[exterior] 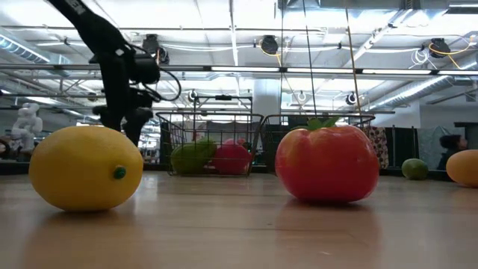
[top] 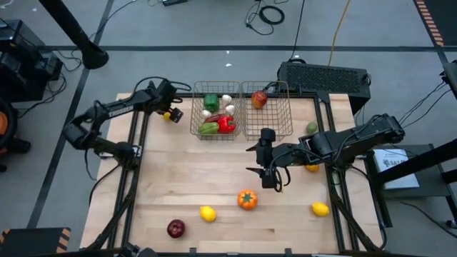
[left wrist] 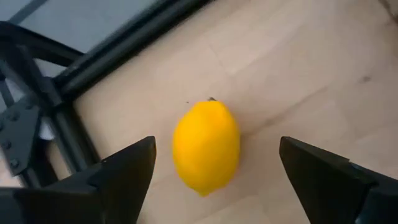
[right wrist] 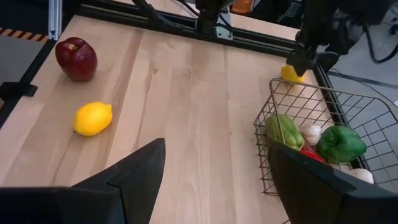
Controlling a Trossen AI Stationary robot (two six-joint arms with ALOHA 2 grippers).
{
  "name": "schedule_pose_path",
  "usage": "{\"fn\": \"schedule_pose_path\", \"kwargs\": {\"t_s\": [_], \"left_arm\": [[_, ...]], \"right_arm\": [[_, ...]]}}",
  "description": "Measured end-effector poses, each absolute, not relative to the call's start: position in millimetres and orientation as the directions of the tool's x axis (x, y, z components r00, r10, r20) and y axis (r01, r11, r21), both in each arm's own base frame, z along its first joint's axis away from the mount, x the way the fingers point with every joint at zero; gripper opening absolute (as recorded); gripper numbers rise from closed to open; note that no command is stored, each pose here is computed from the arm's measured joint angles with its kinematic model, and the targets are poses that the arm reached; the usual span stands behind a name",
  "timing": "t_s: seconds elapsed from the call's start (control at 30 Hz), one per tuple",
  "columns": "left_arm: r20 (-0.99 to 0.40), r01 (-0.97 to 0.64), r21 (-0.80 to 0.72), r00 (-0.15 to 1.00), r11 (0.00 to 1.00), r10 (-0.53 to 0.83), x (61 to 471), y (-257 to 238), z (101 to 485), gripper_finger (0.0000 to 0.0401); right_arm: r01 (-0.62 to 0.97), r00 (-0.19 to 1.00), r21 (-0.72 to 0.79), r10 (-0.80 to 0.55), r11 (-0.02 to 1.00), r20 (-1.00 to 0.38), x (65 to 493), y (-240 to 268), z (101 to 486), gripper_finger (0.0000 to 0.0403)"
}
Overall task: Sort produce into baskets
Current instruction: Put the top yellow lemon into the right mesh basket
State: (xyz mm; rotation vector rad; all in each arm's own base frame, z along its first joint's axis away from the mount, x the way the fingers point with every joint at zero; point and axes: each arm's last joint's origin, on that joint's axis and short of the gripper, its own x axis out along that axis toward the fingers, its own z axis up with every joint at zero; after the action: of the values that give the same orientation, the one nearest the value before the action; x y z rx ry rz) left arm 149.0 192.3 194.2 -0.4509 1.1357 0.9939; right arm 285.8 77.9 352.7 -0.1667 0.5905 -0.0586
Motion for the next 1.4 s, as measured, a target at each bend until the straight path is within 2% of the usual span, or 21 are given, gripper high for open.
{"fn": "schedule_pose_path", "kwargs": {"t_s": [0.2,0.63,1.0,1.3,1.4], "left_arm": [[-0.925,-0.823,0.16,0.069,0.545,0.375,152,197,182,0.035],[-0.929,-0.784,0.193,0.049,0.591,0.368,151,205,172,0.0349],[-0.927,-0.782,0.218,0.021,0.584,0.374,149,205,172,0.0281],[-0.94,-0.768,0.208,0.014,0.606,0.341,155,204,163,0.0276],[-0.936,-0.781,0.219,0.0,0.584,0.352,157,204,161,0.0276]], "right_arm": [[-0.001,0.829,-0.183,-0.102,0.983,-0.55,286,78,353,0.0274],[0.001,0.829,-0.192,-0.108,0.981,-0.548,286,78,353,0.0274],[0.013,0.831,-0.196,-0.12,0.98,-0.544,286,78,353,0.0274],[0.015,0.838,-0.193,-0.118,0.981,-0.533,287,78,354,0.0274],[0.015,0.837,-0.194,-0.118,0.981,-0.534,287,78,354,0.0274]]}}
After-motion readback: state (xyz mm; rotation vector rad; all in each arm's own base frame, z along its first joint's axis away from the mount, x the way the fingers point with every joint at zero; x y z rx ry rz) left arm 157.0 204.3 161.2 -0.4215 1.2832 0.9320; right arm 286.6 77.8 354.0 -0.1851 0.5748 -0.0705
